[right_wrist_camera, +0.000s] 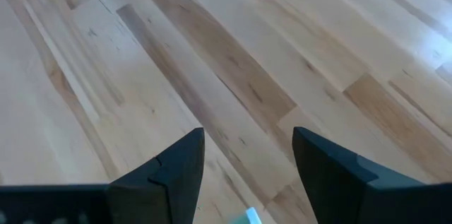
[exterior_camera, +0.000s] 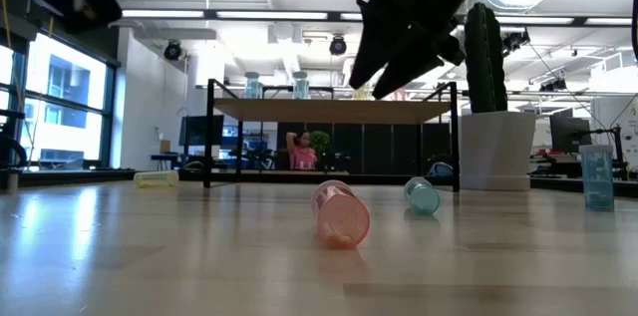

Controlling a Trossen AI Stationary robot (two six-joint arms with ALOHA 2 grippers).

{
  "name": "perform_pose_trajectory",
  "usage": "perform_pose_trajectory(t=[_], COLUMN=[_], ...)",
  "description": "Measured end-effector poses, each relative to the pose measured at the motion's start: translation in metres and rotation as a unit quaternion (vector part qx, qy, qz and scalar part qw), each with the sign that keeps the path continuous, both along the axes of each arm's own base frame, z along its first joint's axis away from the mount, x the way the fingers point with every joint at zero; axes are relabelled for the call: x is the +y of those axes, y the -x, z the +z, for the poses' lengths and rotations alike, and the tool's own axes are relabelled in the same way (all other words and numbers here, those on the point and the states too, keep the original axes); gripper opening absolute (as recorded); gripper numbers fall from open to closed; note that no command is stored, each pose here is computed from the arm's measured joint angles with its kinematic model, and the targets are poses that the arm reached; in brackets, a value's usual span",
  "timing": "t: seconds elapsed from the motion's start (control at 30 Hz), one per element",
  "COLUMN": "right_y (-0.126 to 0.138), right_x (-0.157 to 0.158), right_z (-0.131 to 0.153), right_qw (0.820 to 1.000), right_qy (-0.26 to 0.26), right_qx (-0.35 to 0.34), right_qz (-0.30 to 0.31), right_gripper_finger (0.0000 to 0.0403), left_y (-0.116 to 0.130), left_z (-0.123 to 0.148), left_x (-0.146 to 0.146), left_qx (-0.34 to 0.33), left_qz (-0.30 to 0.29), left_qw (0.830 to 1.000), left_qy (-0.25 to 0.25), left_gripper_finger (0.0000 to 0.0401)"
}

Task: Pick and place medicine bottles onto shelf by color
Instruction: Put the left pink pill bottle on the shelf aligned with the other pink pill bottle

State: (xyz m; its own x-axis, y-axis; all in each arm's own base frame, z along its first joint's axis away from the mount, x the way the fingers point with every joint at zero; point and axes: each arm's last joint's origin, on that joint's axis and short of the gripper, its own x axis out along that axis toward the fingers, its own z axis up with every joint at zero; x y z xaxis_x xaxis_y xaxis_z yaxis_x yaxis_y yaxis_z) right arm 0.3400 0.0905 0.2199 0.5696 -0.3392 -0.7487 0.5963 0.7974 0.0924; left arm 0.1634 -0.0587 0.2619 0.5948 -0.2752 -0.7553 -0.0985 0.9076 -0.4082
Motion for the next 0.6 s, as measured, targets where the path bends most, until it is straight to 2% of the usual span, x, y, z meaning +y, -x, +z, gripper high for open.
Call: perform_pose_trajectory(t=[0.6], right_y=[-0.003], right_x=[0.001], right_z=[0.002], right_qw=[1.000], right_qy=[-0.017], right_qx=[-0.022], right_qz=[-0.005], right_gripper_finger=[0.0206], left_y=[0.021], left_z=[0.000], left_x=[-0.039], left_qx=[-0.003], left_qz=[-0.020], left_qw=[1.000], left_qy=[-0.010], left_gripper_finger=[0.0188])
